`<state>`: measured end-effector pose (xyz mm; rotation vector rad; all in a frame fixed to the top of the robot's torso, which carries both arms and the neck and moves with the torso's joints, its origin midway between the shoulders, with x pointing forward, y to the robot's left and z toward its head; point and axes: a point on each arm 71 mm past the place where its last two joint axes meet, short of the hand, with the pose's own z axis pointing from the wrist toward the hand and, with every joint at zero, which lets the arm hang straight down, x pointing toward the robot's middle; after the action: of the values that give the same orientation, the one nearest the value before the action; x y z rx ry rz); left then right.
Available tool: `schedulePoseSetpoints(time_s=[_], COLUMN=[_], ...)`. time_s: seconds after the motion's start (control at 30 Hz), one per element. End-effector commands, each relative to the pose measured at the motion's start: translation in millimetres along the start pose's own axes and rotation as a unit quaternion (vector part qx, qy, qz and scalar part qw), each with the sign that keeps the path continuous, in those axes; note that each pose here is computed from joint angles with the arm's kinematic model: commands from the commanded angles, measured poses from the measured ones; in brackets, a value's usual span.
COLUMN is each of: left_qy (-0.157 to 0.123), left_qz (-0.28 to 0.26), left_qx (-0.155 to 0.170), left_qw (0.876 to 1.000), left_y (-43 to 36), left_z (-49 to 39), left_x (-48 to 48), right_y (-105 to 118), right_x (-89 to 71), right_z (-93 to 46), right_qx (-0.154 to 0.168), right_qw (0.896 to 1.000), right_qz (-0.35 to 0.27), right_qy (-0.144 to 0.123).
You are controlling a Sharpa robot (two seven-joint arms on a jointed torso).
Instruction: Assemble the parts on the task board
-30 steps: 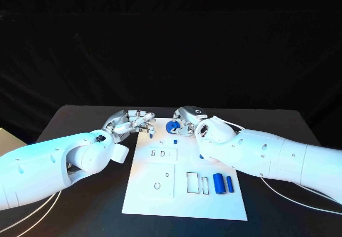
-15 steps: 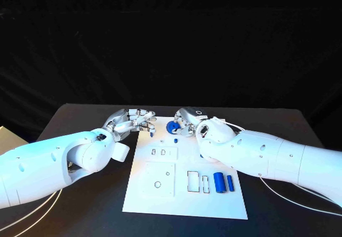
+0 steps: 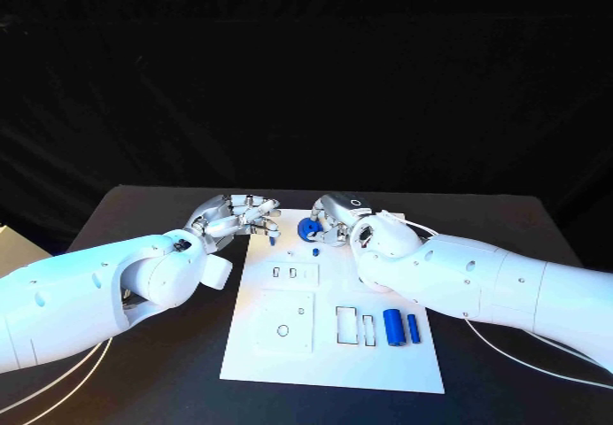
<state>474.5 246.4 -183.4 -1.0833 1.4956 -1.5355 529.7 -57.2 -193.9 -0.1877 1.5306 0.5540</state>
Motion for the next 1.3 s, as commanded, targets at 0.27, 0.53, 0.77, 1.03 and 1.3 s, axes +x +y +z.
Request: schedulePoseSetpoints(time_s=[0.27, 0.53, 0.77, 1.03, 1.3], left_qy=[0.004, 0.004, 0.004, 0.004, 0.004], left_qz=[-0.001, -0.001, -0.001, 0.0, 0.0], left_qx=[0.007, 0.006, 0.006, 0.006, 0.006], left_qw=[1.0, 1.0, 1.0, 1.0, 1.0], left_y=[-2.0, -1.8, -1.6, -1.6, -1.5], left_z=[0.6, 0.8, 1.1, 1.1, 1.2], left_x=[1.5, 1.1, 1.0, 0.5, 0.6], right_y=[3.8, 3.8, 3.2, 2.8, 2.4], right_x=[2.6, 2.1, 1.4, 1.1, 6.5], right_z=[0.2, 0.1, 0.2, 0.0, -0.6], right_qx=[-0.01, -0.011, -0.008, -0.008, -0.005], right_qw=[1.0, 1.0, 1.0, 1.0, 0.999], right_qz=[-0.002, 0.003, 0.004, 0.007, 0.021], right_qy=[0.004, 0.001, -0.004, -0.005, 0.033])
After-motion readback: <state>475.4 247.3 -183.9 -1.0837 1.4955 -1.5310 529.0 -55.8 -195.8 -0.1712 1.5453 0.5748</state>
